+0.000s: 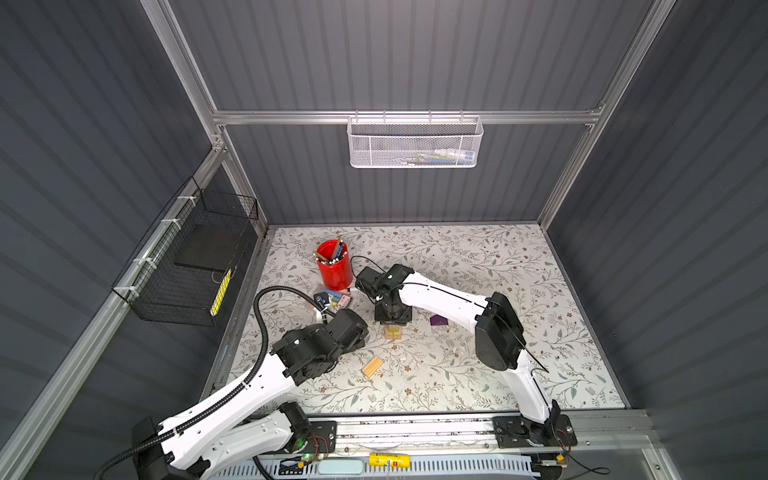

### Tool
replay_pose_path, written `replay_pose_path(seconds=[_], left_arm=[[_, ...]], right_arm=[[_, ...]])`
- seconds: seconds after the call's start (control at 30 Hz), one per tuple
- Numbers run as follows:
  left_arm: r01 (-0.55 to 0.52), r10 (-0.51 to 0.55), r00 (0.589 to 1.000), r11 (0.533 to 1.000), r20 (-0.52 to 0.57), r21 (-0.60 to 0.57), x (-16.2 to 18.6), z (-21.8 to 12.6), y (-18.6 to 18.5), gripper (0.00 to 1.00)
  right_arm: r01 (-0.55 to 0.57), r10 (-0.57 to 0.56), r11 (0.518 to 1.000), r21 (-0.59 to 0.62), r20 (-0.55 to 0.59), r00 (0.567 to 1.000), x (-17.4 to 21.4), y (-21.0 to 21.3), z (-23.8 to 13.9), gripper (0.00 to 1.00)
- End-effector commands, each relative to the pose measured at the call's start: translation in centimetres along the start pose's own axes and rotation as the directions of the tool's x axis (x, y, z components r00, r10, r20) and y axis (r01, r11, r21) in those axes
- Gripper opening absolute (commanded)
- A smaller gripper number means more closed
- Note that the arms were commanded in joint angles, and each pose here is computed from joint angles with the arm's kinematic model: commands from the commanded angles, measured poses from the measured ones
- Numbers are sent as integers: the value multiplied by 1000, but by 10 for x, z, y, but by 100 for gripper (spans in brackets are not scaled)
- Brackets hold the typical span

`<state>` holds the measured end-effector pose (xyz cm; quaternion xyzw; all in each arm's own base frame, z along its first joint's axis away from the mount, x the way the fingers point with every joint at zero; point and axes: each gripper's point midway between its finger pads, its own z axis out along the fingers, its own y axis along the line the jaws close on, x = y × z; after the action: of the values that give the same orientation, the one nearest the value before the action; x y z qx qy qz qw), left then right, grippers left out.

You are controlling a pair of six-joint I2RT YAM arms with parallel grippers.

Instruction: Build the wood block tower

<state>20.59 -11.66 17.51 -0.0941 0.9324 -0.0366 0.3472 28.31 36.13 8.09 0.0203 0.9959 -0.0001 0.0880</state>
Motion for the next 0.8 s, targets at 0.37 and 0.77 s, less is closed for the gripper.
replay_pose_path(seconds=[0.37, 0.77], left_arm=[[17, -17, 1000, 999, 16, -28, -3, 4, 3, 100], [17, -16, 1000, 999, 18, -32, -3, 4, 3, 100]], right_arm=[[-21, 21, 1000, 12, 7, 1000, -11, -4, 2, 24], [-12, 12, 1000, 9, 6, 1000, -16, -7, 1, 25]])
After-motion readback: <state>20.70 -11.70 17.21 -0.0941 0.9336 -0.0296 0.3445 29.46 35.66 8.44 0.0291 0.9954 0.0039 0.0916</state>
